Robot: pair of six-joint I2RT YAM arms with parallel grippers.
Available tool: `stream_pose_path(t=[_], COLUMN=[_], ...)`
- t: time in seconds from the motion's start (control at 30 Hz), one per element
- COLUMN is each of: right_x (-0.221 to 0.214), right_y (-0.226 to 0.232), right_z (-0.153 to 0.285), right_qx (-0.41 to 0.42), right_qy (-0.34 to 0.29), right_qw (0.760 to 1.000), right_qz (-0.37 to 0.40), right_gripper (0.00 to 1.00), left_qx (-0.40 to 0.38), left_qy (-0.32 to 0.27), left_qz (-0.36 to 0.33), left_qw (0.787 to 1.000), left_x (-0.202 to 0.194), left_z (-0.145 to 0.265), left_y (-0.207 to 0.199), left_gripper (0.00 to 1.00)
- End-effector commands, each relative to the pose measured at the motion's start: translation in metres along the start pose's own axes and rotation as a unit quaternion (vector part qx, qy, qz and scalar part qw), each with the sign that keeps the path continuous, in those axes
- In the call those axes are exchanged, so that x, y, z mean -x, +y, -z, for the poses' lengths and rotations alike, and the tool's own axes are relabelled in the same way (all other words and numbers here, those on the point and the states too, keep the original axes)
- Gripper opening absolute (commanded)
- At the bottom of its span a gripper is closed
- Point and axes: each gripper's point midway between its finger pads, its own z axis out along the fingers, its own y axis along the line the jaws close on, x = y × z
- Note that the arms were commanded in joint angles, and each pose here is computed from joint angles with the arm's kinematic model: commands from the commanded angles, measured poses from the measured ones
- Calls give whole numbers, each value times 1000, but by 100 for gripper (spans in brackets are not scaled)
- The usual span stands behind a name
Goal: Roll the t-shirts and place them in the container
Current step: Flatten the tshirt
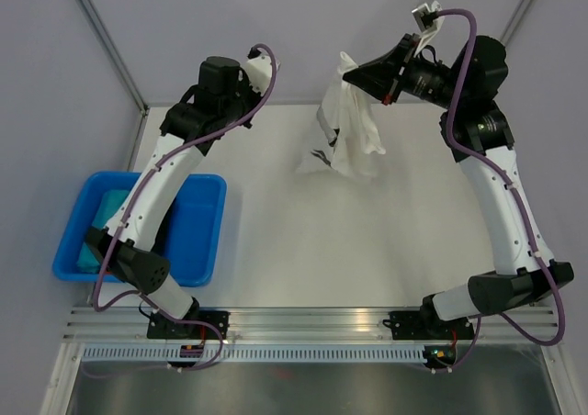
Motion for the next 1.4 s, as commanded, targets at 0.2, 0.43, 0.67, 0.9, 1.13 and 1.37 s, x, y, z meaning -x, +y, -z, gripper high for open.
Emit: stream_pose_path(t=[0.2, 0.43, 0.67, 0.9, 1.13, 1.37], right_x=[-80, -211, -269, -375, -438, -422], right_y=[-102, -214, -207, -105, -82, -120], right_z=[13, 53, 102, 64, 32, 27], right_qx=[-242, -426, -495, -383, -338, -436], right_qy=[25, 138, 257, 375, 467, 405], right_qw=[953, 869, 815, 822, 798, 791], right_qz=[-183, -212, -154, -193, -176, -144], right_gripper=[0, 73, 73, 63, 68, 65], left_qx=[10, -77, -153, -161, -162, -178], left_qy=[30, 72, 135, 178, 183, 183], left_qz=[13, 23, 30, 46, 49, 46], left_qw=[999, 994, 978, 970, 969, 966], left_x=[-22, -57, -119, -166, -174, -177], left_z=[-8, -31, -8, 24, 30, 34], left_y=[6, -38, -81, -97, -99, -106], left_gripper=[2, 19, 57, 61, 62, 63])
